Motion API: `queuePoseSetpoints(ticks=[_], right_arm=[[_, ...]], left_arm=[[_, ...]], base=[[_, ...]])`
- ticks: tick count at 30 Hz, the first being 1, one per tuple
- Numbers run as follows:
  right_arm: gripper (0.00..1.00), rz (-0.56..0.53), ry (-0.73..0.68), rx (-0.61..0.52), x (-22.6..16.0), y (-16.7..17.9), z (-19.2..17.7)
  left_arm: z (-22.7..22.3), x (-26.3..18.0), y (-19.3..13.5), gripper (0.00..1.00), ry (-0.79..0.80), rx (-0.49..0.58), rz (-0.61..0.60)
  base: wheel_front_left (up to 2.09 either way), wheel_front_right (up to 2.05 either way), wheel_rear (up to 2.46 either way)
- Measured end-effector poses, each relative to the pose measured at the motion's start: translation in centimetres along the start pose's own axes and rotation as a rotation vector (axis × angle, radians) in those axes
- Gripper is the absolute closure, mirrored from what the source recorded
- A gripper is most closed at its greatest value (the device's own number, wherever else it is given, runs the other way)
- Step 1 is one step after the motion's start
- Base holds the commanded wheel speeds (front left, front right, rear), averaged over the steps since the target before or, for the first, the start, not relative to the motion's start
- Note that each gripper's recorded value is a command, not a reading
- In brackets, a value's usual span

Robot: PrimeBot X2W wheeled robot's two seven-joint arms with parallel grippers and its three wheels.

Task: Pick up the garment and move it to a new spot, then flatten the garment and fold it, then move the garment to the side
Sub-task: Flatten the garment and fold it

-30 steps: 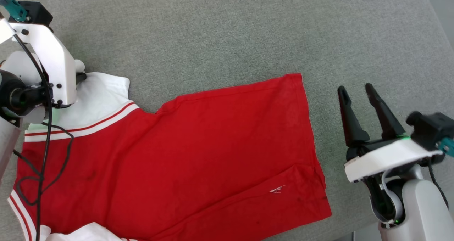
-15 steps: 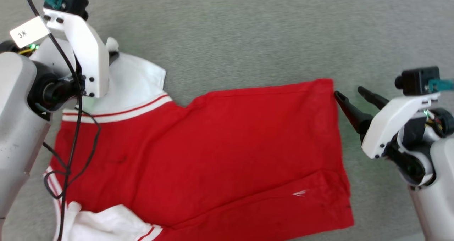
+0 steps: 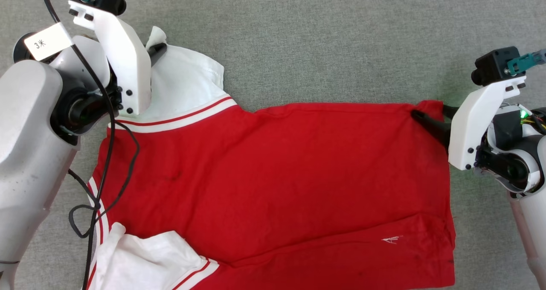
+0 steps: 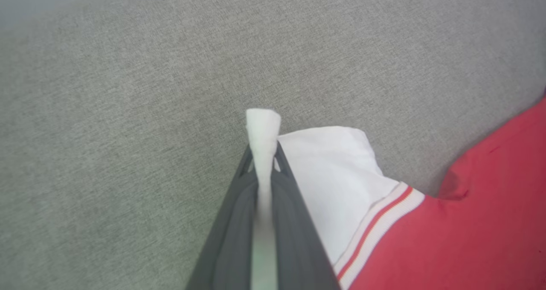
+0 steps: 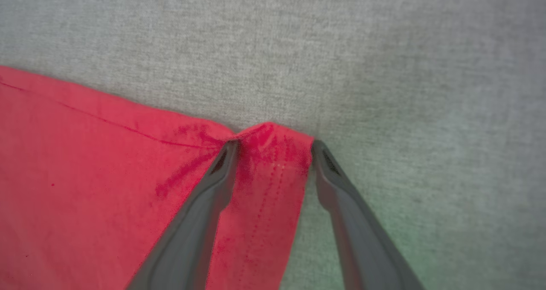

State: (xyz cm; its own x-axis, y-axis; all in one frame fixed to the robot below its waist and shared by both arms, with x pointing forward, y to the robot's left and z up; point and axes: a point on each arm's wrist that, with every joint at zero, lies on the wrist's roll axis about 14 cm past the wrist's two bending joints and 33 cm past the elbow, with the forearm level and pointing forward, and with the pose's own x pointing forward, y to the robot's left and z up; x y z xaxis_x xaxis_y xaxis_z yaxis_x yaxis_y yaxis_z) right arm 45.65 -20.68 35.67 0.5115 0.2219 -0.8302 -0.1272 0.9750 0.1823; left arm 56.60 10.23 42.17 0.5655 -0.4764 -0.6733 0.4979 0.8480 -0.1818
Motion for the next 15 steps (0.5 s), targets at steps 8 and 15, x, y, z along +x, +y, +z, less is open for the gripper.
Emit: queuePoseSetpoints(ticks=[8,15], right_arm=[[1.0,-0.008,-0.11,-0.001,-1.7,0.4,2.7],[1.0,-0.033,-0.253,0.017,-4.6,0.0,4.8]], left_arm=[[1.4,-1.6,0.5,1.0,-0.096,-0.016,0.028],[1.5,-4.8,0.9,1.0,-0.224,-0.111,0.055]], base=[[0.0,0.0,0.0],[0.0,0.0,0.0]])
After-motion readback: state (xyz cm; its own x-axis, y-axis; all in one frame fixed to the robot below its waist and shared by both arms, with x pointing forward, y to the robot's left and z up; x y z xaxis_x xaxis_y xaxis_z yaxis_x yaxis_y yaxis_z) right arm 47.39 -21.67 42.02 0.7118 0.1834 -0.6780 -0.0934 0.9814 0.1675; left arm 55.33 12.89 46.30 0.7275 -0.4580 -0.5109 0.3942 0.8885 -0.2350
